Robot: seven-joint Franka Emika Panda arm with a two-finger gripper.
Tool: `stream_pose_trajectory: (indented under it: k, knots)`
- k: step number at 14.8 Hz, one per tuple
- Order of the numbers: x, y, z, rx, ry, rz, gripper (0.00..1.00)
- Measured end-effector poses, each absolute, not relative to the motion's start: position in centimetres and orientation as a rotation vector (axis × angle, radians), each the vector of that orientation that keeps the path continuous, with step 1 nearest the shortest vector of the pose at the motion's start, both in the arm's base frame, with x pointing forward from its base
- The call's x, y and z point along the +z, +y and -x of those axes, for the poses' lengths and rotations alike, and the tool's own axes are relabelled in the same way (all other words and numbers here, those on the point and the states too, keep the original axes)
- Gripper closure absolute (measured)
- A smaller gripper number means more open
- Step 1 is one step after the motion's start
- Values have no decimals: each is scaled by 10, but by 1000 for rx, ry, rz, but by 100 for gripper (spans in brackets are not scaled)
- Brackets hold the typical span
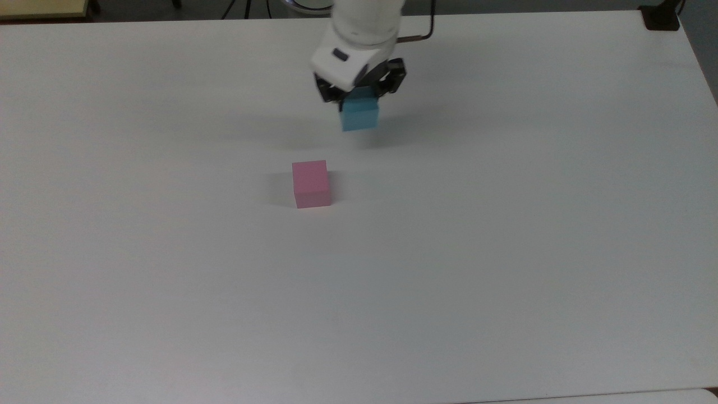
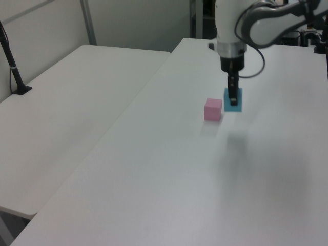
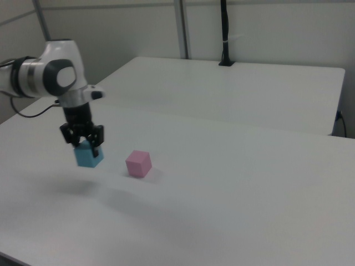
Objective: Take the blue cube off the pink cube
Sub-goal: 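Carry the blue cube aside and lower it onto the table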
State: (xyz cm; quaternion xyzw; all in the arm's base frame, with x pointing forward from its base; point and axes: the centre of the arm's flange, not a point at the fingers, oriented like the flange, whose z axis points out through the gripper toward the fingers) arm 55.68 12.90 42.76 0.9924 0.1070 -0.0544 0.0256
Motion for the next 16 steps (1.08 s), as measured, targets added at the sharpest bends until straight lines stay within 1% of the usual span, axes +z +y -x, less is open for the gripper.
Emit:
stream_pose_trajectory:
  k: [1, 4, 6, 7, 12, 13, 14, 16]
  knots:
    - [418, 155, -540, -199, 316, -3061, 42]
    - [398, 219, -505, -245, 348, -3035, 42]
    - [385, 248, -490, -214, 370, -3037, 42]
    - [370, 261, -481, -230, 391, -3027, 42]
    - [332, 281, -470, -311, 398, -2996, 42]
    - [327, 284, -468, -323, 394, -2992, 36]
    - [325, 284, -468, -327, 366, -2992, 22]
    - [324, 284, -468, -326, 340, -2993, 0]
